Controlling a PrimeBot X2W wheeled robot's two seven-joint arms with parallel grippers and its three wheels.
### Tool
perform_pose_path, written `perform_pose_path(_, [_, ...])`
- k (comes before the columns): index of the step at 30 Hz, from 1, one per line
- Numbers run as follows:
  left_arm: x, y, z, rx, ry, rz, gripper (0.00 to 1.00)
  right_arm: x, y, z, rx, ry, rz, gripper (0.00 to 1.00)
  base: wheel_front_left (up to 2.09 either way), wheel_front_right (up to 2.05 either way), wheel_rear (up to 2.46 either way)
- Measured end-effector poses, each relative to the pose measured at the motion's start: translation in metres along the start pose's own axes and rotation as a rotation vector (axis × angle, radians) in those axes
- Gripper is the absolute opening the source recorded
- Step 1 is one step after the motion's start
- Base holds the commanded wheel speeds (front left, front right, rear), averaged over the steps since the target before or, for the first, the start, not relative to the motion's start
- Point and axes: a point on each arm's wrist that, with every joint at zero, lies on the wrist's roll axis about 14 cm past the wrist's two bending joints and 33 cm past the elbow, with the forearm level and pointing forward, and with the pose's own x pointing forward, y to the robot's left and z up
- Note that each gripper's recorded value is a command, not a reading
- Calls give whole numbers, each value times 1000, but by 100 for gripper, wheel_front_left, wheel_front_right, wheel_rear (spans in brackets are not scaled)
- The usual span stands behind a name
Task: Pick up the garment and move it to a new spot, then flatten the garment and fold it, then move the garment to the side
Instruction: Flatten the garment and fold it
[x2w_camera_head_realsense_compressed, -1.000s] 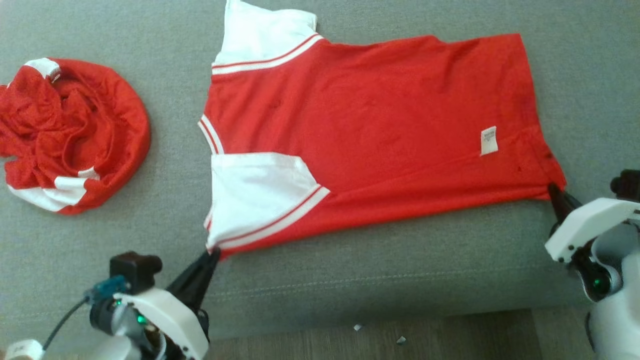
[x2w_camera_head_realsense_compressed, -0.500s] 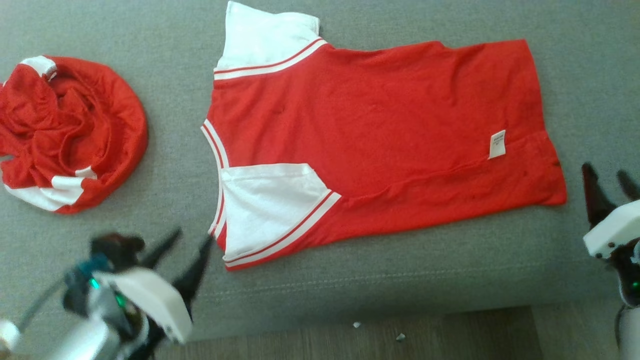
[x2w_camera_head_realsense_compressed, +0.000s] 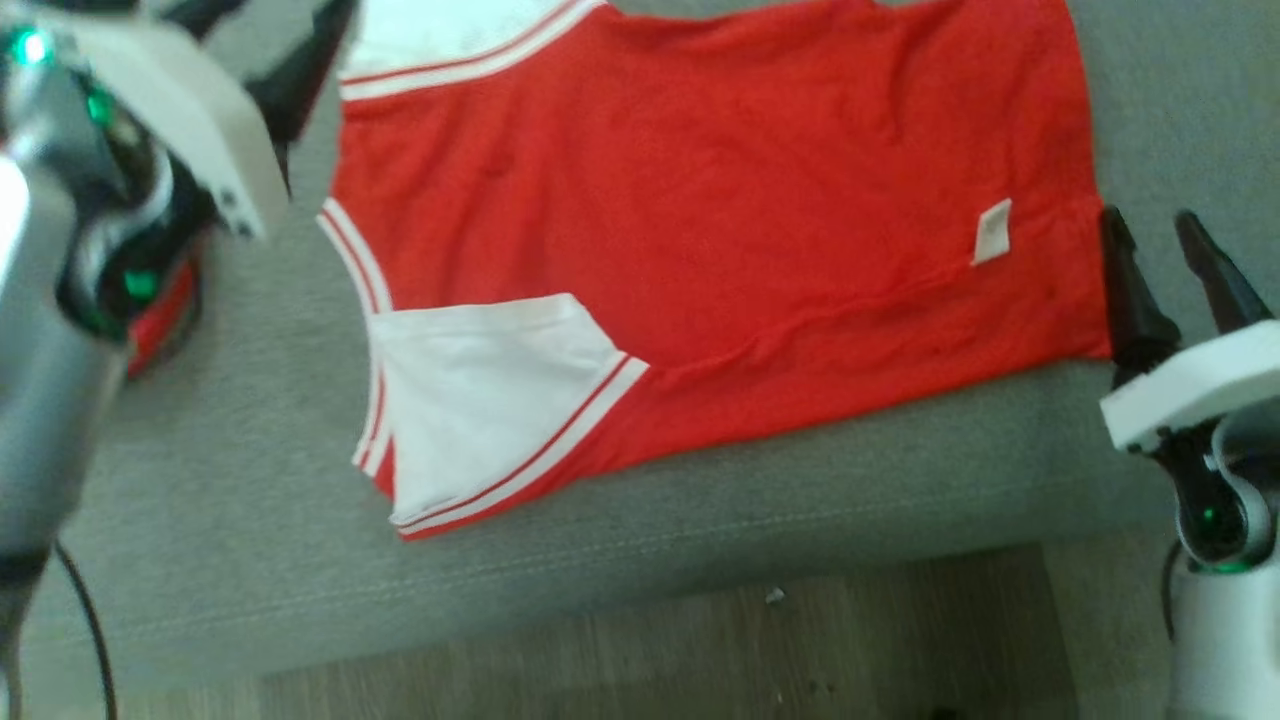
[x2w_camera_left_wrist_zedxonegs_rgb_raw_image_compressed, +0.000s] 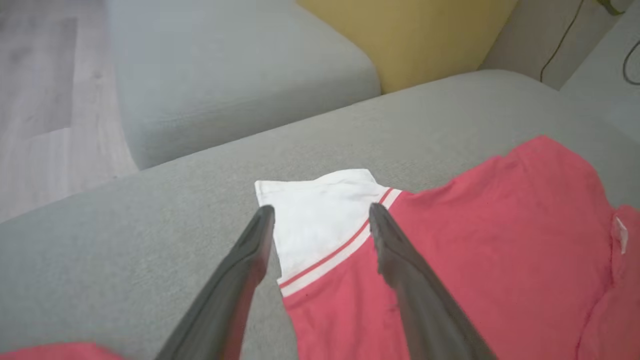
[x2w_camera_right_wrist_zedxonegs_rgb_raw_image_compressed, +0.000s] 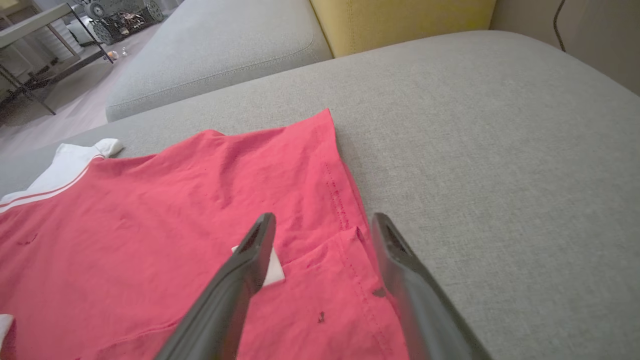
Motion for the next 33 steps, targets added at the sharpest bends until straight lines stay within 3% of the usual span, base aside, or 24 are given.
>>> perform_pose_path(13, [106,30,-46,51,222,24,100,1,-36,-28,35,39,-102,100,0,0,0])
perform_pose_path(20, [132,50,-83,76,309,72,100,2,-50,-33,53,40,-140,100,0,0,0])
perform_pose_path(30, [151,62,-87,65,302,105,100,2,-60,-43,63,61,-170,100,0,0,0])
perform_pose_path(31, [152,62,-89,69,313,103,93,3,-60,-40,62,55,-170,100,0,0,0])
perform_pose_path(32, [152,62,-89,72,317,101,56,5,-60,-37,60,49,-169,100,0,0,0])
perform_pose_path(33, [153,62,-87,74,315,101,33,6,-60,-35,58,42,-168,100,0,0,0])
